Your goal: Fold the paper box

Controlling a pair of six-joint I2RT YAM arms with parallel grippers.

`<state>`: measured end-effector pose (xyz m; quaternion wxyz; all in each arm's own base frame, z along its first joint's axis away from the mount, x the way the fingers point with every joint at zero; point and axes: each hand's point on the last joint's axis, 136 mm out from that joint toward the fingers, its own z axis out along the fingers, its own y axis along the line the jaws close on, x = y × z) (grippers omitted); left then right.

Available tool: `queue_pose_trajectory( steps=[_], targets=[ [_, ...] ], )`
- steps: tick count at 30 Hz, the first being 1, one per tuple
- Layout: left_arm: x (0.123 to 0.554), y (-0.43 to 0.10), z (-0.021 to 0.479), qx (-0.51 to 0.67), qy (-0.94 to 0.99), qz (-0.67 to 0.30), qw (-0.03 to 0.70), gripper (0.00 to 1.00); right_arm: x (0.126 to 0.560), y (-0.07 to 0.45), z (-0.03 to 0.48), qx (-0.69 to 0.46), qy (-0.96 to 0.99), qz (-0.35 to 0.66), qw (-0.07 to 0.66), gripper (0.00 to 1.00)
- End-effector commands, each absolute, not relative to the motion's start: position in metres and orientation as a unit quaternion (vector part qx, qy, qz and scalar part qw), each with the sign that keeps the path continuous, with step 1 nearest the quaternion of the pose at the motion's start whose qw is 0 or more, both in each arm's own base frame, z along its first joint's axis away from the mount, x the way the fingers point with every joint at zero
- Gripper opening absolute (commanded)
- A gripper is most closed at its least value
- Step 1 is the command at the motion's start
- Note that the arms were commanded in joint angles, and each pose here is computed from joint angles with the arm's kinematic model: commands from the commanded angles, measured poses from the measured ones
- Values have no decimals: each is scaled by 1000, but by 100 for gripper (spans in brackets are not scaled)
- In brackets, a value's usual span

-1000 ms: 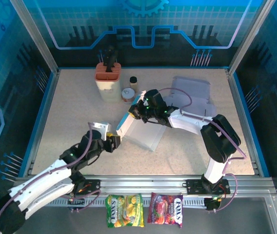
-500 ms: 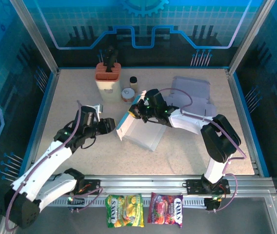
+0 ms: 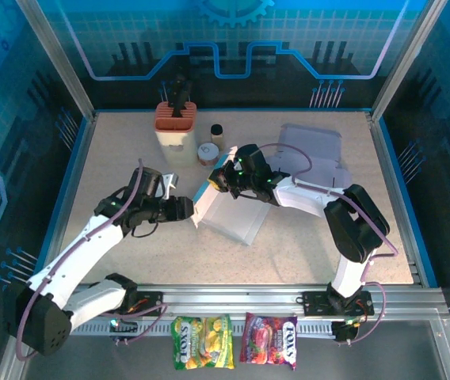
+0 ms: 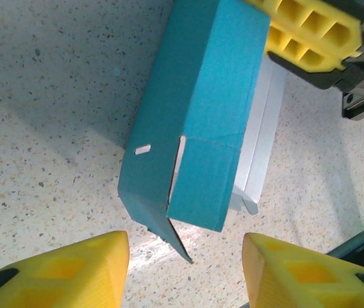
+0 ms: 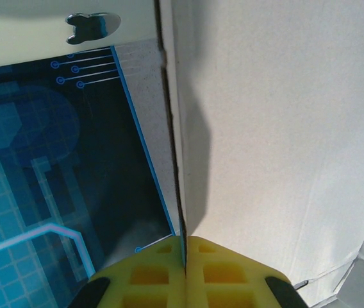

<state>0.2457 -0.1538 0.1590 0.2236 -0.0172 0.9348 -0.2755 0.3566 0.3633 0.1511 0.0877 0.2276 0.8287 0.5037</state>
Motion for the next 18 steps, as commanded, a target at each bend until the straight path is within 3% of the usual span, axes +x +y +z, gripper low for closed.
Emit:
queue_pose_trajectory(
  steps=[1, 18],
  targets=[
    [246, -152, 160, -3, 938, -269, 220, 50, 363, 364, 149, 234, 826, 506, 79, 0],
    [259, -142, 187, -25, 923, -278, 265, 53, 364, 365, 147, 237, 825, 508, 77, 0]
  ],
)
